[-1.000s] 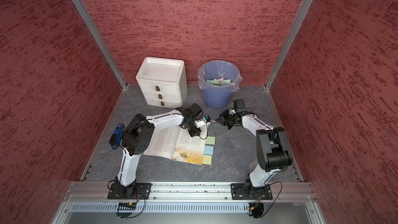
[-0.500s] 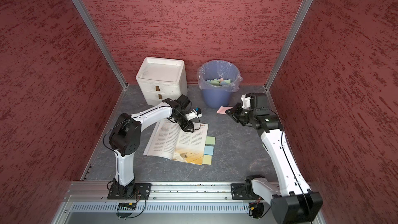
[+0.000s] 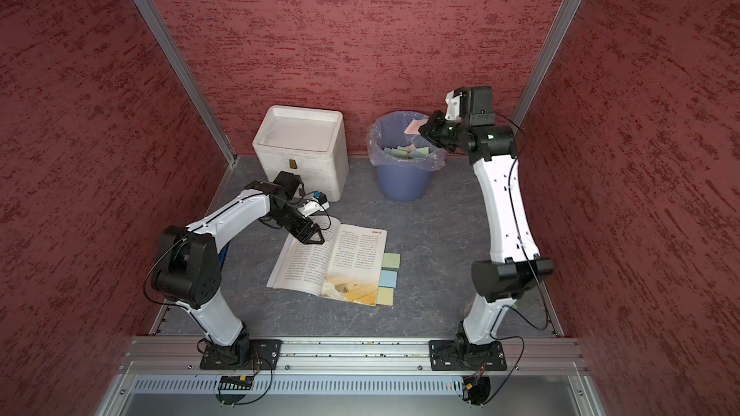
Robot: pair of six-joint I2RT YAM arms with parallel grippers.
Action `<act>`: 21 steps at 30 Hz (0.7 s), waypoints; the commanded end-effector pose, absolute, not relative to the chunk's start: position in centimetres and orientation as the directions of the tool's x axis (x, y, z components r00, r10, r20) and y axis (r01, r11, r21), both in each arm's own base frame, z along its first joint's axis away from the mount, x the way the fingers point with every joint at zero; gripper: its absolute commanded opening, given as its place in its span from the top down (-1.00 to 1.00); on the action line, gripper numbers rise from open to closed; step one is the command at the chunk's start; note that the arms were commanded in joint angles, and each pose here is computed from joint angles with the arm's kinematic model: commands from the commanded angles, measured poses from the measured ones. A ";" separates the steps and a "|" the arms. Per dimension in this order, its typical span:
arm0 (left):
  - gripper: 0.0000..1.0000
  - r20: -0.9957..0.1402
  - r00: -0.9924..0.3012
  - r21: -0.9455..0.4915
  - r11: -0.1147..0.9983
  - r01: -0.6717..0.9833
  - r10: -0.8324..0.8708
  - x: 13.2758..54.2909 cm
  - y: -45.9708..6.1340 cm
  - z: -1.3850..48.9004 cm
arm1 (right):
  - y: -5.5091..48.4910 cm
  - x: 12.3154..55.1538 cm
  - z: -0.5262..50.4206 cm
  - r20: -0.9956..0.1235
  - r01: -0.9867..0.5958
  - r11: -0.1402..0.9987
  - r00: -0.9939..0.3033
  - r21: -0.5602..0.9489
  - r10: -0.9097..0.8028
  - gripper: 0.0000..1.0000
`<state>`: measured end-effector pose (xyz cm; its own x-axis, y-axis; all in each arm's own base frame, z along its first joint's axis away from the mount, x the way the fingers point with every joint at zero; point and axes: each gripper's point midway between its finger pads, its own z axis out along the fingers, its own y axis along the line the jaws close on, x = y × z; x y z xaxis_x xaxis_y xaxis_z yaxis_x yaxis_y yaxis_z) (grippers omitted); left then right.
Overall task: Peel off the used sticky note
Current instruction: Place the note in the trash bin.
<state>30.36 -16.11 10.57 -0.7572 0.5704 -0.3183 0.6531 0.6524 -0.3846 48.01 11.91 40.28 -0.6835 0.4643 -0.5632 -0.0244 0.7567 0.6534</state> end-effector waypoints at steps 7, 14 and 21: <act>-0.70 -0.342 -0.750 -0.383 0.645 0.661 0.566 28.5 -14.7 11.1 | 11.8 52.7 36.5 -0.643 0.034 0.868 -0.658 0.496 0.392 0.64; -0.68 -0.307 -0.762 -0.380 0.660 0.648 0.570 27.9 -13.3 9.8 | 12.7 54.5 36.7 -0.769 -0.019 0.944 -0.586 0.330 0.257 -0.51; -0.63 -0.290 -0.770 -0.366 0.677 0.638 0.569 27.9 -12.8 8.9 | 13.8 55.1 38.5 -0.873 -0.092 0.990 -0.486 0.106 0.049 -0.55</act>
<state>27.72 -13.05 9.04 -0.7806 0.5599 -0.2777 0.6245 0.6803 -0.3837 54.19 14.08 35.94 -0.5967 0.1744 -0.7833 -0.0659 0.9622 0.2644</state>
